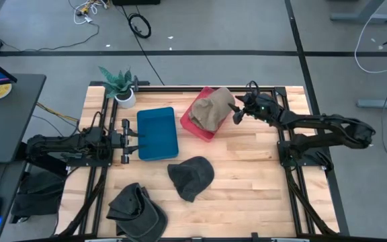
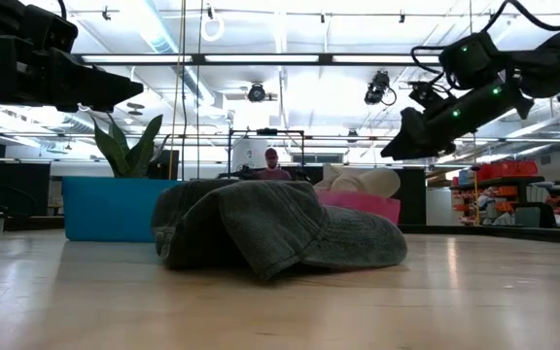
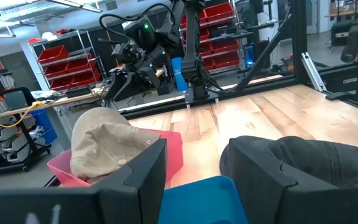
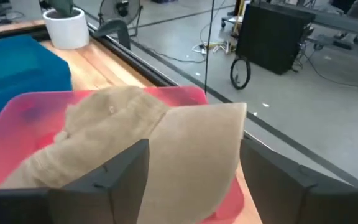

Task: Pick & Place hat
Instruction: Put the brown cap into the pink bin

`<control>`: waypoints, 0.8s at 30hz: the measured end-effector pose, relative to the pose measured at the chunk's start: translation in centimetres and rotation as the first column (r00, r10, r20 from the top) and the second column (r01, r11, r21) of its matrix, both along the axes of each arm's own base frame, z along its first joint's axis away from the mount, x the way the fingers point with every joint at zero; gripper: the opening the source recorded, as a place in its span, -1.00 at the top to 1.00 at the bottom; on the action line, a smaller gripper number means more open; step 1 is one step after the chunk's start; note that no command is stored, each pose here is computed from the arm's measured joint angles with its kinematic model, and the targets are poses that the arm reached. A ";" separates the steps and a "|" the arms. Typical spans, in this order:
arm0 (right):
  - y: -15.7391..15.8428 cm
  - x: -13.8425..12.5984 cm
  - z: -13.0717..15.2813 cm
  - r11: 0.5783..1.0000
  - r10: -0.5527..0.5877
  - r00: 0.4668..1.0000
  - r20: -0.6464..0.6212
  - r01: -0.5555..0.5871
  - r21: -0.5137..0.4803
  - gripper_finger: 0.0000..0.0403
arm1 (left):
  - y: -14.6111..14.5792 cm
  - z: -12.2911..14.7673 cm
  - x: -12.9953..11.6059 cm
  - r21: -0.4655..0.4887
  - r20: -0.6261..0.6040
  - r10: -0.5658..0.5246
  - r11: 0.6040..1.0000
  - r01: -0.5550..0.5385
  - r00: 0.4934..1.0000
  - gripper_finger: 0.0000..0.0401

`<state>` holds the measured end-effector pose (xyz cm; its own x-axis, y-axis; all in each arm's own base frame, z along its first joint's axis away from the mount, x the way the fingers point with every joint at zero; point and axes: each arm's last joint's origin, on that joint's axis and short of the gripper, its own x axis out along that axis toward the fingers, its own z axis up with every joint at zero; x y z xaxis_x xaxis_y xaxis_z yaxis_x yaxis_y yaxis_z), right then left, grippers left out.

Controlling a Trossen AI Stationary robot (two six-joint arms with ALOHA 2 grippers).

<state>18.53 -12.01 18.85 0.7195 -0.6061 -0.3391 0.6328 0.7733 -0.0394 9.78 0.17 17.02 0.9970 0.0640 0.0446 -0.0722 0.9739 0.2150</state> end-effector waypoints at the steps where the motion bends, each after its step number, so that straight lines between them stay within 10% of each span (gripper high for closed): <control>1: 0.1 0.1 0.1 1.000 -0.006 1.000 0.010 0.007 -0.006 -0.25 | 0.0 0.0 0.0 0.000 0.000 0.000 1.000 0.000 1.000 0.12; 17: 0.0 3.1 -3.0 0.993 -0.117 0.993 0.022 0.117 -0.023 0.07 | 0.0 0.0 0.0 0.000 -0.001 0.000 1.000 0.000 1.000 0.12; 24: -1.4 6.1 -5.9 0.994 -0.073 0.977 -0.202 0.088 0.064 0.23 | 0.0 0.0 0.0 0.000 -0.001 0.000 1.000 0.000 1.000 0.12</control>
<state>24.65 -13.38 12.96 0.5831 -0.6280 -0.5154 0.6780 0.7257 -0.1171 9.78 0.17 17.01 0.9970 0.0640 0.0438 -0.0720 0.9739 0.2151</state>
